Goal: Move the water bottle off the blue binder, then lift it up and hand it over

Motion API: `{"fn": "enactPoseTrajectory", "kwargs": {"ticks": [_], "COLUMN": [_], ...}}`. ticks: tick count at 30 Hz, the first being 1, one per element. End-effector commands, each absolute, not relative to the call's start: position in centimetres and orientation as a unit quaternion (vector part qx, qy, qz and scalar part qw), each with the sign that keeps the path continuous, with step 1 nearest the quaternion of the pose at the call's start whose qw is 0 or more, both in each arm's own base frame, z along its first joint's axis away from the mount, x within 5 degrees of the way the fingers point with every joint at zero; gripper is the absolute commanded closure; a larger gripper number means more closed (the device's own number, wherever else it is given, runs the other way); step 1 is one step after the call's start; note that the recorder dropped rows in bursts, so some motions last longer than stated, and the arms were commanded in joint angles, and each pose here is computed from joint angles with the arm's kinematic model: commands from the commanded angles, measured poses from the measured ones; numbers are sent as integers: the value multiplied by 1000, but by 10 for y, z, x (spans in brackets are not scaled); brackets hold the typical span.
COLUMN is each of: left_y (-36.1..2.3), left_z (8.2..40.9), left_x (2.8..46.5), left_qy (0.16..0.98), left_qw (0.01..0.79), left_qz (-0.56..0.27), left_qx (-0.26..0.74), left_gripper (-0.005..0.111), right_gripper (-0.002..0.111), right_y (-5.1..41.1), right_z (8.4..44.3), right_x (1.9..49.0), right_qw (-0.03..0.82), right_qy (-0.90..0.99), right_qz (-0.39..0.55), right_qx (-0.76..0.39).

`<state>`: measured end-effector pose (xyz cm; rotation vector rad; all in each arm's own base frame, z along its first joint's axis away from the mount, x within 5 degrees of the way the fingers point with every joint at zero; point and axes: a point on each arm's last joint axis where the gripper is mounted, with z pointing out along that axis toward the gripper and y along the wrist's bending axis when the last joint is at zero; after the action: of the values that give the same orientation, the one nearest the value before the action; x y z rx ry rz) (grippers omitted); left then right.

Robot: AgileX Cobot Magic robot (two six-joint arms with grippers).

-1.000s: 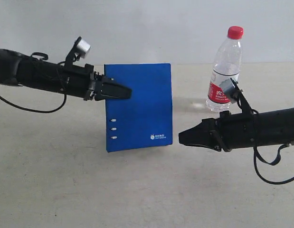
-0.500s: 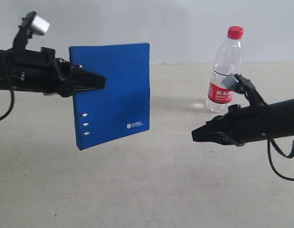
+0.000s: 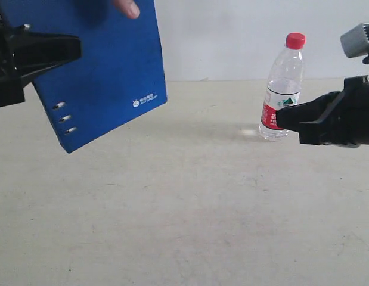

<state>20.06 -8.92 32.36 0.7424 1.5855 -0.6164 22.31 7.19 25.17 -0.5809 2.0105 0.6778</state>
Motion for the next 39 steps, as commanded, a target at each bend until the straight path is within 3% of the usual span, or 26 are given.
{"fn": "enactPoseTrajectory", "kwargs": {"ticks": [1,6,12,14,15,17,18,19,21,24,27,29,32,36,39], "left_y": [-89,-88,-86,-86,-84,-69,-55,-47,-32,-7,2,2,-1,0,0], "left_z": [340,338,332,327,319,295,278,271,270,298,326,356,379,372,342], "left_x": [188,192,196,195,196,202,207,210,219,218,188,139,63,7,9], "left_qy": [659,666,679,686,702,757,793,811,830,810,767,698,583,499,512], "left_qw": [624,622,616,609,601,583,566,555,544,581,637,711,809,863,855], "left_qz": [-283,-276,-265,-271,-264,-187,-106,-66,-2,51,65,70,60,64,63], "left_qx": [312,306,297,291,276,227,199,172,126,70,50,47,52,45,46], "left_gripper": [102,100,47,38,42,67,89,102,102,102,102,102,102,102,102], "right_gripper": [109,109,109,109,109,109,109,109,109,109,109,109,109,109,109], "right_y": [69,69,69,69,69,69,69,69,70,72,72,68,65,43,37], "right_z": [249,248,248,248,248,248,249,248,249,251,261,280,329,378,364], "right_x": [219,219,219,219,219,219,219,219,218,216,214,206,160,63,6], "right_qw": [452,449,448,448,448,448,447,447,445,440,460,510,617,779,826], "right_qy": [823,826,826,826,827,826,826,826,825,822,814,789,709,574,509], "right_qz": [258,259,261,261,262,263,264,266,270,292,309,298,265,154,181], "right_qx": [-228,-222,-219,-219,-217,-219,-219,-217,-218,-212,-176,-167,-215,-199,-162]}}
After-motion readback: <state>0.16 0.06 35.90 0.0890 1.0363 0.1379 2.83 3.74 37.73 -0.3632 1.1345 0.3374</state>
